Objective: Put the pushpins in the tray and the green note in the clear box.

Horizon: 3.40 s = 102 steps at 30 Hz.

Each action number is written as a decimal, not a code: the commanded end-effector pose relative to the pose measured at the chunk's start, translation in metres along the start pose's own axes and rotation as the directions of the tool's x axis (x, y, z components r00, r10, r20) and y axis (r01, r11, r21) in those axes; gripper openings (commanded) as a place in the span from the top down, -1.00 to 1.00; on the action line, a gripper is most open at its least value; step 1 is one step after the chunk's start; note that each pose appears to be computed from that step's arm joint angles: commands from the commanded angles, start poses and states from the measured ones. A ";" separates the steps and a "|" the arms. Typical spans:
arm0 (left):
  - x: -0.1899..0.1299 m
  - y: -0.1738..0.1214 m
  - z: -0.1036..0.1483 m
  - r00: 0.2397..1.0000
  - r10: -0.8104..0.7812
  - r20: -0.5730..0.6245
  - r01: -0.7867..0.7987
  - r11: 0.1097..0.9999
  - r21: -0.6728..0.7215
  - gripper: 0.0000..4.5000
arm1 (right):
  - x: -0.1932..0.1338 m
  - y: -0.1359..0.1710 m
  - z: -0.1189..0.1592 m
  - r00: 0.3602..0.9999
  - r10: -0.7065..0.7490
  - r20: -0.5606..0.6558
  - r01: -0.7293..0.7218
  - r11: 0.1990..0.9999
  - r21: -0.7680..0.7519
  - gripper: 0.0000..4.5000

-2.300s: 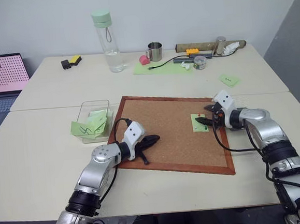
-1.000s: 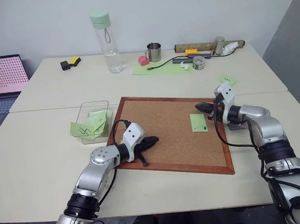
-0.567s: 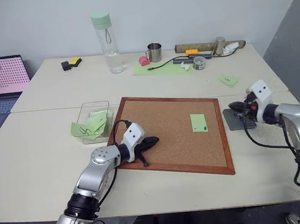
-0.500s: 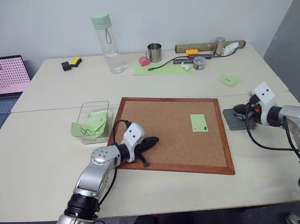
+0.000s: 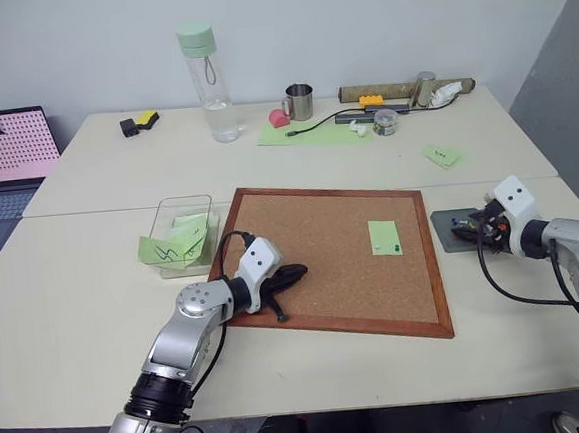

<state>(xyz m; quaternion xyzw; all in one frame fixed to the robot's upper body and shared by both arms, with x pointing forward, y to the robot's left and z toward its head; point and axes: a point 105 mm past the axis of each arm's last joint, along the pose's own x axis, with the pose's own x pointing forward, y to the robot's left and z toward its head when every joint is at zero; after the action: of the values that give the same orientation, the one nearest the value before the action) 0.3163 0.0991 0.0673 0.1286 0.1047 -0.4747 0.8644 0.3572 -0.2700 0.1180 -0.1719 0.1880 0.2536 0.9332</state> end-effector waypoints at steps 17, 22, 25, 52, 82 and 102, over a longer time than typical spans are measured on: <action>-0.006 -0.002 -0.031 0.993 -0.004 -0.121 -0.001 0.999 -0.043 1.00 | 0.030 0.087 0.030 0.949 0.283 0.140 -0.271 0.957 -0.102 -0.56; -0.007 -0.001 -0.031 0.992 -0.002 -0.124 -0.003 0.999 -0.043 1.00 | 0.036 0.088 0.025 0.949 0.282 0.142 -0.272 0.958 -0.090 -0.24; -0.007 -0.001 -0.031 0.992 -0.002 -0.125 -0.004 0.999 -0.043 1.00 | 0.038 0.089 0.023 0.947 0.285 0.148 -0.276 0.958 -0.079 0.03; -0.010 -0.006 -0.038 0.991 0.003 -0.137 -0.011 0.998 -0.062 1.00 | 0.016 0.084 0.062 0.900 0.292 0.325 -0.316 0.948 0.025 0.99; -0.008 -0.007 -0.039 0.990 -0.002 -0.144 -0.005 0.999 -0.050 1.00 | -0.007 -0.010 -0.012 0.995 -0.101 -0.018 0.101 0.995 0.011 0.30; -0.009 -0.006 -0.039 0.989 0.003 -0.145 -0.010 0.999 -0.053 1.00 | 0.017 0.091 0.056 0.937 0.295 0.185 -0.273 0.952 -0.137 -0.30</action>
<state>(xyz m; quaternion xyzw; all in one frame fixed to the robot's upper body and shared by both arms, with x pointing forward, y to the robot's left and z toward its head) 0.3118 0.1037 0.0633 0.1332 0.1129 -0.4705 0.8650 0.3348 -0.1759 0.1322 -0.1542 0.1233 0.4081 0.8913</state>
